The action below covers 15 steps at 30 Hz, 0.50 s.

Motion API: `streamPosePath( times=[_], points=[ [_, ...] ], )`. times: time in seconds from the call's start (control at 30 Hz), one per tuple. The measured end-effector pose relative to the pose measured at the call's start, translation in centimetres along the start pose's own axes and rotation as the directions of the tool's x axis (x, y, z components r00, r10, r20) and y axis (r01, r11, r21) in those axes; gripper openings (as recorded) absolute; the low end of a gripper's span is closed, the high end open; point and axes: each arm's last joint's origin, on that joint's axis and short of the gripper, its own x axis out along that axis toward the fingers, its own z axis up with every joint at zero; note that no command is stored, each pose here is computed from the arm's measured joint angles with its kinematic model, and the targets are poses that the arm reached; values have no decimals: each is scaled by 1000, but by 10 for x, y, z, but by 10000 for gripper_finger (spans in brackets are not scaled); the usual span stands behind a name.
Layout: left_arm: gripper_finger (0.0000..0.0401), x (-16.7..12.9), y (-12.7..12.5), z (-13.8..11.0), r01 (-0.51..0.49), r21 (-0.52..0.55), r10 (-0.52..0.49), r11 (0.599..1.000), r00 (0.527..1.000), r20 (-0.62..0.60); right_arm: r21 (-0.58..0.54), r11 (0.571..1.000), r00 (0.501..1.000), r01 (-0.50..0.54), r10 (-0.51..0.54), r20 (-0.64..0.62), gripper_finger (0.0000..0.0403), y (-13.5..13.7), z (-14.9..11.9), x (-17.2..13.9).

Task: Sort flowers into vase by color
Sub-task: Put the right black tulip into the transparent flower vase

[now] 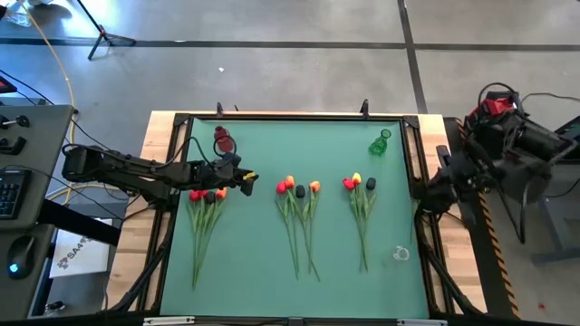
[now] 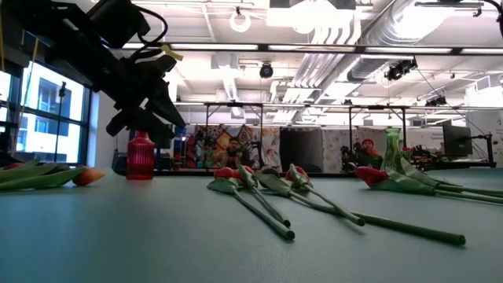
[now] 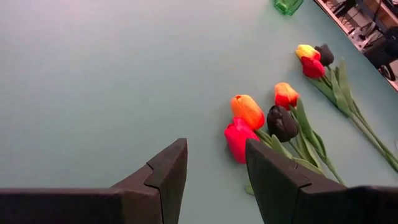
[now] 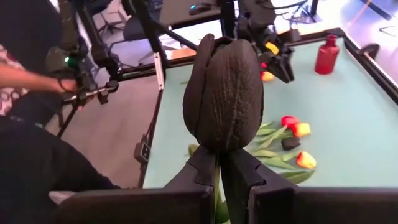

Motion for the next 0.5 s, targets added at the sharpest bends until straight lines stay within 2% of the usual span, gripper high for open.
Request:
streamPosePath(
  times=[0.2,0.5],
  points=[
    [152,0,0,0,0,0,0,1000,1000,0,-61,998,1000,0,0,9,0,25,-8,8],
    [152,0,0,0,2,-1,-2,1000,1000,-1,-108,991,995,72,-65,69,0,52,-21,17]
  ],
)
